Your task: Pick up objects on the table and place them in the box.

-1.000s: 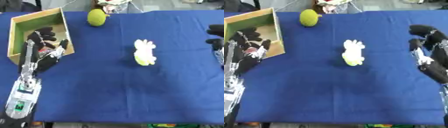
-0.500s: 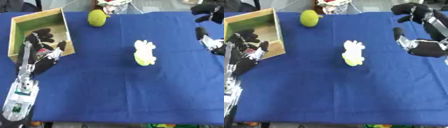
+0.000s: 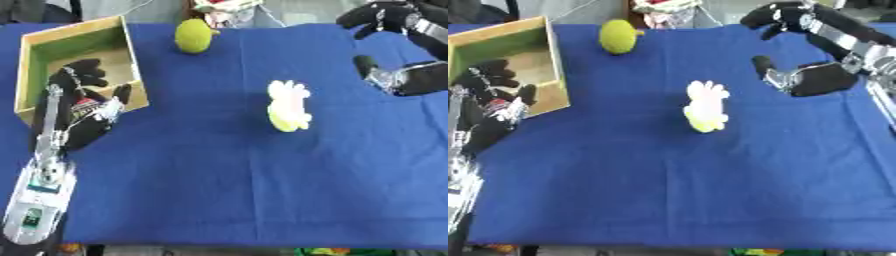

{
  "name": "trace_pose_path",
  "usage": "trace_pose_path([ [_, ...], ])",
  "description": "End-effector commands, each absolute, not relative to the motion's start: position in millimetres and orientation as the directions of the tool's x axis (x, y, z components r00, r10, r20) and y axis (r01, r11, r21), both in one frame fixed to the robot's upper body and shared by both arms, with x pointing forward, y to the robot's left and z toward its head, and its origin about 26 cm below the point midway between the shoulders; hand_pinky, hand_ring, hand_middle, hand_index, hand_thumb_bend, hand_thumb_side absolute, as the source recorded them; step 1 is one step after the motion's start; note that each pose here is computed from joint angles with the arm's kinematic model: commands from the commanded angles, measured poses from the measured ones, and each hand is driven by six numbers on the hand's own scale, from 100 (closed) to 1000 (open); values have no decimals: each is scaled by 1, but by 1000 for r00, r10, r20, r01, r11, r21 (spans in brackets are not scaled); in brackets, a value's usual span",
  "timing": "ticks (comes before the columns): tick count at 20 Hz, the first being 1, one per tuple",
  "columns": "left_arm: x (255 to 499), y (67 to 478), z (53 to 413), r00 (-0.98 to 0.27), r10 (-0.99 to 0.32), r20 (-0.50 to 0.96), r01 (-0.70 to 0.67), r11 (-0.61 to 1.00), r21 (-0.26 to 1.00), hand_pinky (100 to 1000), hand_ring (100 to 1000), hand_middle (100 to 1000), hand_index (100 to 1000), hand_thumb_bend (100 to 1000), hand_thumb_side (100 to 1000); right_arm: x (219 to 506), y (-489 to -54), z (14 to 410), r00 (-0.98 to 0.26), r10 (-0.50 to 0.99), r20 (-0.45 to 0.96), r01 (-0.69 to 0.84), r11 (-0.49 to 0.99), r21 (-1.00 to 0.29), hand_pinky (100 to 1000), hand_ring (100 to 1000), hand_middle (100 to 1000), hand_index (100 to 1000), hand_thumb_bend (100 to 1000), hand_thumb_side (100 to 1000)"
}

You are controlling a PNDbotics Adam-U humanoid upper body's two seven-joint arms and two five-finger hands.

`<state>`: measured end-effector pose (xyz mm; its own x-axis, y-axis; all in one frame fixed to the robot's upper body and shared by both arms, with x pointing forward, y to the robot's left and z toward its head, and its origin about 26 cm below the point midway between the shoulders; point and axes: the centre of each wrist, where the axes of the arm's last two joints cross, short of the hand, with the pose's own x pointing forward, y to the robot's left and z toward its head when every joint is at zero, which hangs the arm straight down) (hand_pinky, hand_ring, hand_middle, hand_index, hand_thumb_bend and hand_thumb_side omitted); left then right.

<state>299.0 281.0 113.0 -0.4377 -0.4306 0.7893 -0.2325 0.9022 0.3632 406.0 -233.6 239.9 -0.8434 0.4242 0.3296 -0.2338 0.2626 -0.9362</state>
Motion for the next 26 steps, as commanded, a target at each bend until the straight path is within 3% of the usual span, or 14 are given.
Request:
trace_pose_path([
  [1, 299, 283, 120, -455, -445, 772, -231, 896, 380, 501, 622, 600, 767, 497, 364, 418, -233, 242, -844, 446, 299, -237, 190, -953, 805, 899, 867, 908, 100, 457],
  [13, 300, 283, 119, -455, -442, 773, -222, 897, 381, 502, 623, 600, 767, 496, 365, 447, -228, 220, -866, 470, 167, -248, -115, -962, 834, 931, 898, 942, 100, 549],
  [26, 300, 281, 120, -460, -437, 773, -218, 899, 379, 503, 623, 601, 768, 493, 365, 463, -223, 197, -855, 508, 108, -227, -179, -957, 876, 982, 955, 980, 100, 543],
])
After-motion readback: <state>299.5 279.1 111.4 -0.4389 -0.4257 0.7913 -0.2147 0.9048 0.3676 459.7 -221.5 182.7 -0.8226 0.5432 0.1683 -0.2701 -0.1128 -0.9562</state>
